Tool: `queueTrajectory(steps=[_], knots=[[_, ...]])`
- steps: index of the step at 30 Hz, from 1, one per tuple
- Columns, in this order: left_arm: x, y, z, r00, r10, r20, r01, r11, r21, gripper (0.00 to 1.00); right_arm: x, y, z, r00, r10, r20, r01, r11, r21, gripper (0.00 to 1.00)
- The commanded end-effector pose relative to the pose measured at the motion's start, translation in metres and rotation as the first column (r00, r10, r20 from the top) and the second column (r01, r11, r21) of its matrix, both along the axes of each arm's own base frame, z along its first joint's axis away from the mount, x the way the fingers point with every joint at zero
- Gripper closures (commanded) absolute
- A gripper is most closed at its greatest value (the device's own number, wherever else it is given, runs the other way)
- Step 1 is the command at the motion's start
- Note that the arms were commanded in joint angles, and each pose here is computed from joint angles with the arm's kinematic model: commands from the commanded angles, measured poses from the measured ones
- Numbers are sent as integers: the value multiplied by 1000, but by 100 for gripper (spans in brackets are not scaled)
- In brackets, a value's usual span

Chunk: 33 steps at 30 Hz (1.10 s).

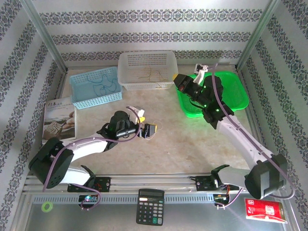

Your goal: Untangle the cables

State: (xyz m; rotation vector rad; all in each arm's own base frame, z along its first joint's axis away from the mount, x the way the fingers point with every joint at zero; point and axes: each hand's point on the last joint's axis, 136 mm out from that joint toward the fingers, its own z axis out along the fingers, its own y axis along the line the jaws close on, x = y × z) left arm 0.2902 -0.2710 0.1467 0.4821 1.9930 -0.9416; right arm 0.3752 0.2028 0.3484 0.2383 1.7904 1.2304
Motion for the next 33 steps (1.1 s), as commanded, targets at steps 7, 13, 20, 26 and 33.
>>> queueTrajectory(steps=[7,13,20,26,33], knots=[[32,61,15,941,336,-31,-333,940,78,0,80,0,9,997,-63,39,65,997,-45,100],[46,98,25,885,462,-64,-459,887,52,0,144,9,-8,997,-71,6,72,997,-36,100],[55,117,27,856,508,-93,-507,861,32,0,221,30,-39,998,-51,-30,51,999,-5,100],[59,119,33,863,501,-65,-500,865,32,0,270,57,-80,994,26,-110,-27,1000,-11,59],[63,116,36,868,490,-85,-488,872,36,0,247,74,-61,992,110,-62,-112,993,-37,50]])
